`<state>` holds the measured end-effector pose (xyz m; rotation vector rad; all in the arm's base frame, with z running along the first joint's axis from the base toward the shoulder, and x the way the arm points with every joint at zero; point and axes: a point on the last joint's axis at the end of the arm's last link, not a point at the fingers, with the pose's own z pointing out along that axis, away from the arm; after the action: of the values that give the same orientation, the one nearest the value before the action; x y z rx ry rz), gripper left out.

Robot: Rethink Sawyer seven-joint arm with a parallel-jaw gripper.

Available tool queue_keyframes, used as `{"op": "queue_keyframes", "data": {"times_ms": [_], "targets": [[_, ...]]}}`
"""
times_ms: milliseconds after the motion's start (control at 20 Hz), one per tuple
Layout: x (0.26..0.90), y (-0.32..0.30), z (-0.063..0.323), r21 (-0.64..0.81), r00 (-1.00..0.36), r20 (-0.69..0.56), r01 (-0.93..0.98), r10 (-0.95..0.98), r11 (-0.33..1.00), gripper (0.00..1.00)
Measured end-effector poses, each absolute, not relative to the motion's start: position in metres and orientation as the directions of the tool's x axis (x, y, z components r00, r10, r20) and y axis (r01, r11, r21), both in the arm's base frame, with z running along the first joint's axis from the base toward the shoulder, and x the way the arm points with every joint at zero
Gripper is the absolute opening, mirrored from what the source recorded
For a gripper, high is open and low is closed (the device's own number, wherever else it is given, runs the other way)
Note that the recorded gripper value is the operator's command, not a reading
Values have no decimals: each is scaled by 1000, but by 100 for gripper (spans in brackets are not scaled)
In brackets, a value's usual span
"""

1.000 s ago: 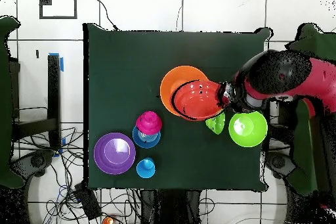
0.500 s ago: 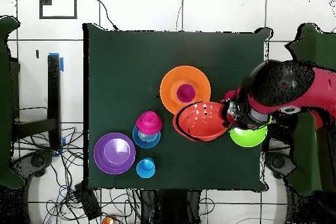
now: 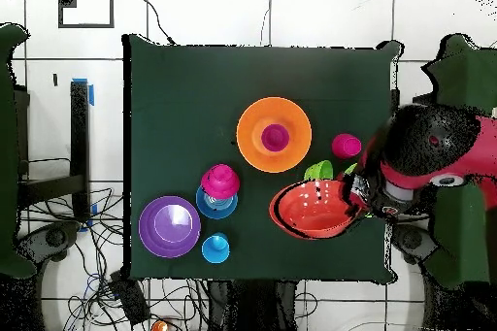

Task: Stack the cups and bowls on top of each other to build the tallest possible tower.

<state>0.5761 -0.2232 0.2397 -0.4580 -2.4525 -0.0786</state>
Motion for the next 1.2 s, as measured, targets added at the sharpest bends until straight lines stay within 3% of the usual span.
{"op": "queue_keyframes", "data": {"times_ms": [300,750,1000,1200], "targets": [[579,-229,213,-84,-801,509,318,315,944,0],[596,-224,142,-37,-915,275,298,296,954,0],[592,-219,134,-46,-915,276,294,295,955,0],[571,-214,160,-117,-859,410,284,307,952,0]]}}
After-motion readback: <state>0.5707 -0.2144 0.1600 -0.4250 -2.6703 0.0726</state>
